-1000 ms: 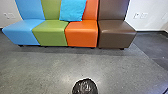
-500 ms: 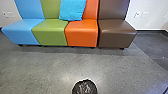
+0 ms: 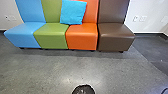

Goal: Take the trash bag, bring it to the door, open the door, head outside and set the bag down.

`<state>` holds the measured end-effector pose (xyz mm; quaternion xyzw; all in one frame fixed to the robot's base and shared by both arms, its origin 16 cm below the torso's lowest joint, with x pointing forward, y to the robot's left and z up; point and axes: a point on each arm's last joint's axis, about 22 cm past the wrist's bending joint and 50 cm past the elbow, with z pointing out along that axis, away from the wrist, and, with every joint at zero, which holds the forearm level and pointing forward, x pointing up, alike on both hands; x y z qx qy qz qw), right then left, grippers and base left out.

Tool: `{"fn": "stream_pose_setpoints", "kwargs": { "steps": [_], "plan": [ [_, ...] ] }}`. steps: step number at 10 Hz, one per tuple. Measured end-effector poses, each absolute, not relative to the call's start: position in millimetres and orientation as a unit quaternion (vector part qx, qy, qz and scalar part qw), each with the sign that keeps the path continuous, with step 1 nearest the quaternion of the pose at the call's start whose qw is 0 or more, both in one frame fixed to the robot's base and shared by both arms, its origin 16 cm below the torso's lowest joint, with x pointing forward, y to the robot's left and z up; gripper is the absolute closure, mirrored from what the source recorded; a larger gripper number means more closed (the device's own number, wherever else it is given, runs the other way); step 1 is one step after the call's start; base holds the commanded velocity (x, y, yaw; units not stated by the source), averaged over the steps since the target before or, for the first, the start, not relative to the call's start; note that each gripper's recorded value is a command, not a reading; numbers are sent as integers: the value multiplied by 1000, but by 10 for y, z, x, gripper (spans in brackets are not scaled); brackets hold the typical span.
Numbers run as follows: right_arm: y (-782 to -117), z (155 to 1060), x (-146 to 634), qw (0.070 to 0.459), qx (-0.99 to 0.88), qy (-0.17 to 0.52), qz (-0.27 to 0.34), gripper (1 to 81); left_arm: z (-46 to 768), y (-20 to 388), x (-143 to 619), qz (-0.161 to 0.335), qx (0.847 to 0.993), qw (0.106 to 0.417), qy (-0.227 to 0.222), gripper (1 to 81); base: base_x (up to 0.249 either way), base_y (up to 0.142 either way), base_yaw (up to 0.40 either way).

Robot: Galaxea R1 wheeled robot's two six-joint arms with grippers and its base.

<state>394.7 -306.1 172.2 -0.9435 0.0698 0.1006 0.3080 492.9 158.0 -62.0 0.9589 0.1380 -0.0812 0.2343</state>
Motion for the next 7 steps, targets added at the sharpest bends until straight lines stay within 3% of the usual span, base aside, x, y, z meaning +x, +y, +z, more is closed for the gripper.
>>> {"fn": "stream_pose_setpoints", "kwargs": {
  "steps": [3, 7],
  "plan": [
    [-2987, 2034, 3913, 312, -943, 72, 85, 10, 16, 1590, 5199, -54, 958, 251, 124, 811, 0, 0, 0],
    [-2938, 2337, 3768, 313, -945, 79, 59, 10, 650, 1885, 5175, -34, 962, 244, 120, 811, 0, 0, 0]
  ]
}}
